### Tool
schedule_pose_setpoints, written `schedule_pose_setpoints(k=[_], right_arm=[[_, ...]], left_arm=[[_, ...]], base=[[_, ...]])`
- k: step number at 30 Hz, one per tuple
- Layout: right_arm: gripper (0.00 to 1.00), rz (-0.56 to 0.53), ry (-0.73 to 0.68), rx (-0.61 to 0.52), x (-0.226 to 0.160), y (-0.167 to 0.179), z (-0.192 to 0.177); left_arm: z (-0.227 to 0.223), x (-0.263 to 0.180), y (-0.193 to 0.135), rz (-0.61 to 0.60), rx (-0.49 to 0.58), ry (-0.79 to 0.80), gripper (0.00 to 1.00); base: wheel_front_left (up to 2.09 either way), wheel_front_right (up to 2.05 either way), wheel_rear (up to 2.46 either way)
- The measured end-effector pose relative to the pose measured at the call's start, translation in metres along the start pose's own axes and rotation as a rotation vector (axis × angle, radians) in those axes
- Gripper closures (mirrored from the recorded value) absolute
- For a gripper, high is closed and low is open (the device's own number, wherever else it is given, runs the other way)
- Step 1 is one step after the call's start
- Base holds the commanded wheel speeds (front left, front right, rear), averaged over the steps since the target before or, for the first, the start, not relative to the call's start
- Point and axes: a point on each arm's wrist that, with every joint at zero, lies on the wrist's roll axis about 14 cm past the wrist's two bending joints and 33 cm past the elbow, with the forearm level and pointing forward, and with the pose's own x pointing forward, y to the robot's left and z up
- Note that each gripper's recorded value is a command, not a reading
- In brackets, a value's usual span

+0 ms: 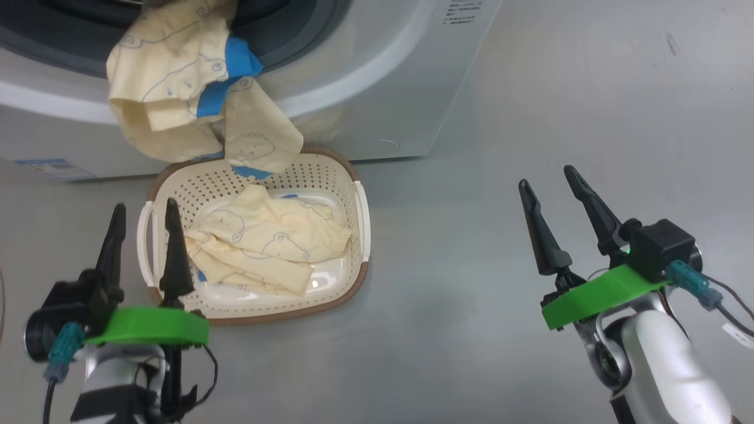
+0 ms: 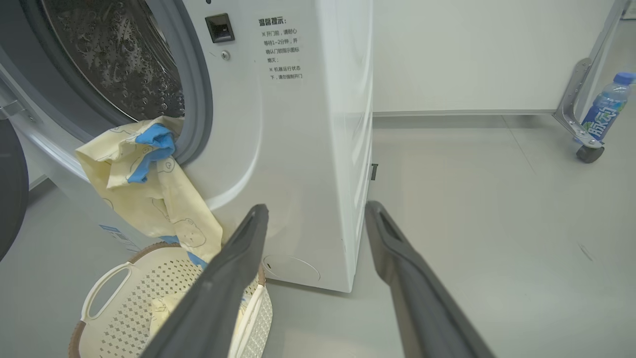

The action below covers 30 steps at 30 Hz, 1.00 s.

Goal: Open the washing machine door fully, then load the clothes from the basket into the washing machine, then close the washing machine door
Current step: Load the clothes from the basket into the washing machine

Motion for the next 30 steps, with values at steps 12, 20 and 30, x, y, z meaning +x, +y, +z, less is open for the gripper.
schedule_pose_setpoints(k=[12,20,30], right_arm=[[0.00,-0.032,-0.009,-0.006,-0.017,-0.007,0.007],[0.00,-0.043,-0.001,-0.004,-0.024,-0.010,0.005],[0.00,-0.053,0.014,0.000,-0.030,-0.011,0.000]], left_arm=[[-0.012,-0.040,0.006,0.029,-0.019,0.037,0.00],[-0.010,-0.047,0.006,0.035,-0.020,0.032,0.00],[-0.007,-0.052,0.003,0.025,-0.007,0.026,0.00]], base=[[0.00,0.00,0.00],[0.00,0.00,0.00],[0.00,0.00,0.00]])
